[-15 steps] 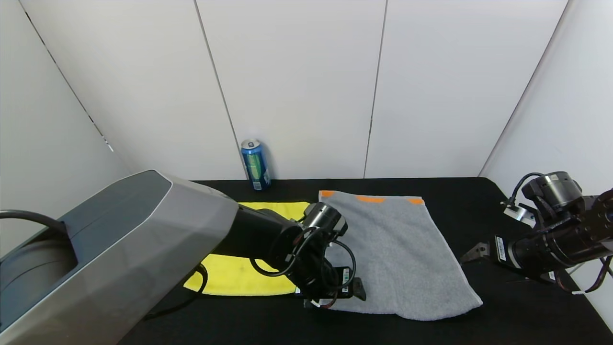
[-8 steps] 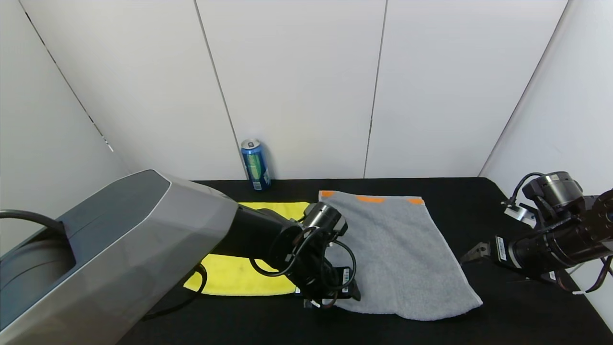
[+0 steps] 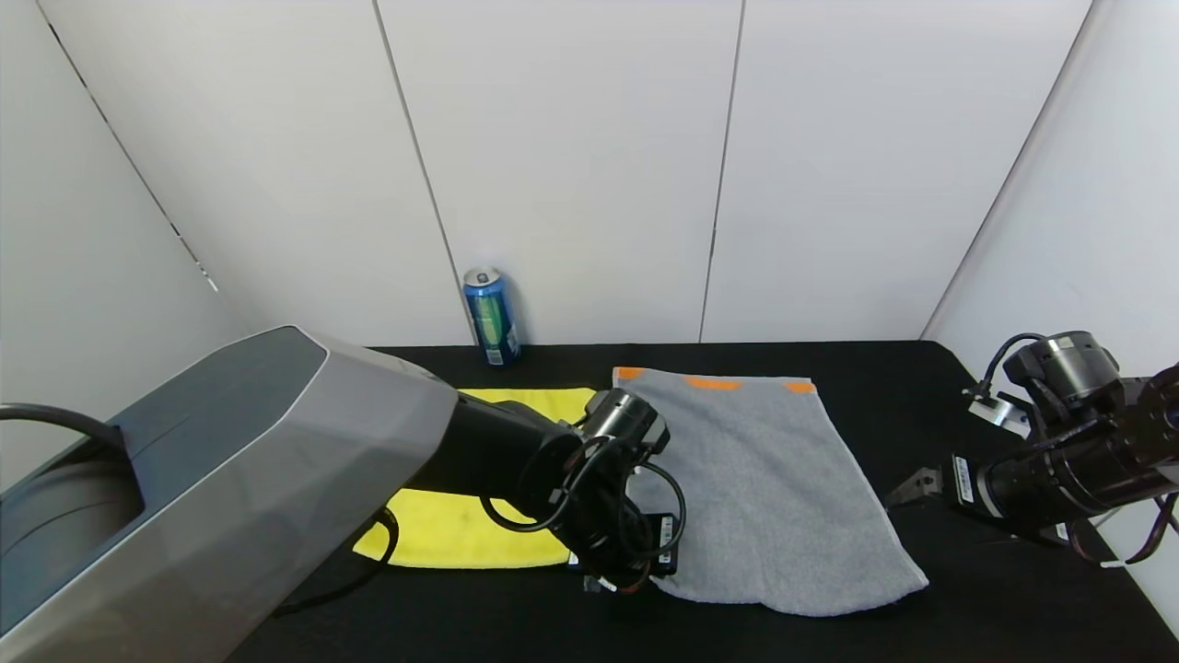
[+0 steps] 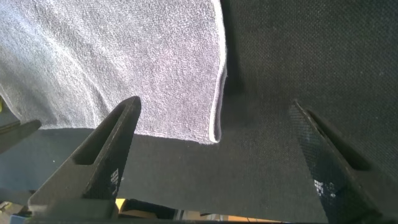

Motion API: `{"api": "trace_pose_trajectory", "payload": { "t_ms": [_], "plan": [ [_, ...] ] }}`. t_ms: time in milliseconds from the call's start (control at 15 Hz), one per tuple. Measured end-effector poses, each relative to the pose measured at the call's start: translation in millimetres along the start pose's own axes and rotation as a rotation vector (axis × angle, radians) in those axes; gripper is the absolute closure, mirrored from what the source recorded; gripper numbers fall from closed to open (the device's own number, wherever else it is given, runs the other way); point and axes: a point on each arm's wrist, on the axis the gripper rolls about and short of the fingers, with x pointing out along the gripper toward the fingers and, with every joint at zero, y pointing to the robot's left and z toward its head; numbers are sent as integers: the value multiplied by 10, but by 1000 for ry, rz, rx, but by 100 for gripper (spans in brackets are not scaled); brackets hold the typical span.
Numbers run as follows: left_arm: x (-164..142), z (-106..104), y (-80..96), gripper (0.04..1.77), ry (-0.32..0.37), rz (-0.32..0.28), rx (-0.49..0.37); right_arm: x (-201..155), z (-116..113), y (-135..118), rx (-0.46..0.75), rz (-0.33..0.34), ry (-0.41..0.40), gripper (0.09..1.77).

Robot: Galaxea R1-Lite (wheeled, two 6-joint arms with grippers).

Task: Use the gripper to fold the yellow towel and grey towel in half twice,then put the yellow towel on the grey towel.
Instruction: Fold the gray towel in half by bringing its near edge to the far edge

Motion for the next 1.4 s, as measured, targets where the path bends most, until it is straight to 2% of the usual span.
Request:
{"api": "trace_pose_trajectory", "payload": {
  "t_ms": [1000,1067,1133,1400],
  "plan": [
    [-11,-4,-3,168,-1,0,0,19,-7,9,7,1,8,15],
    [-16,-4,-4,168,-1,1,1,44,-22,37,31,3,19,15],
    [-23,-4,-6,168,-1,0,0,217,-146,200,53,6,90,15],
    [-27,-3,-8,168,-2,0,1,256,-167,222,58,3,103,15]
  ]
}}
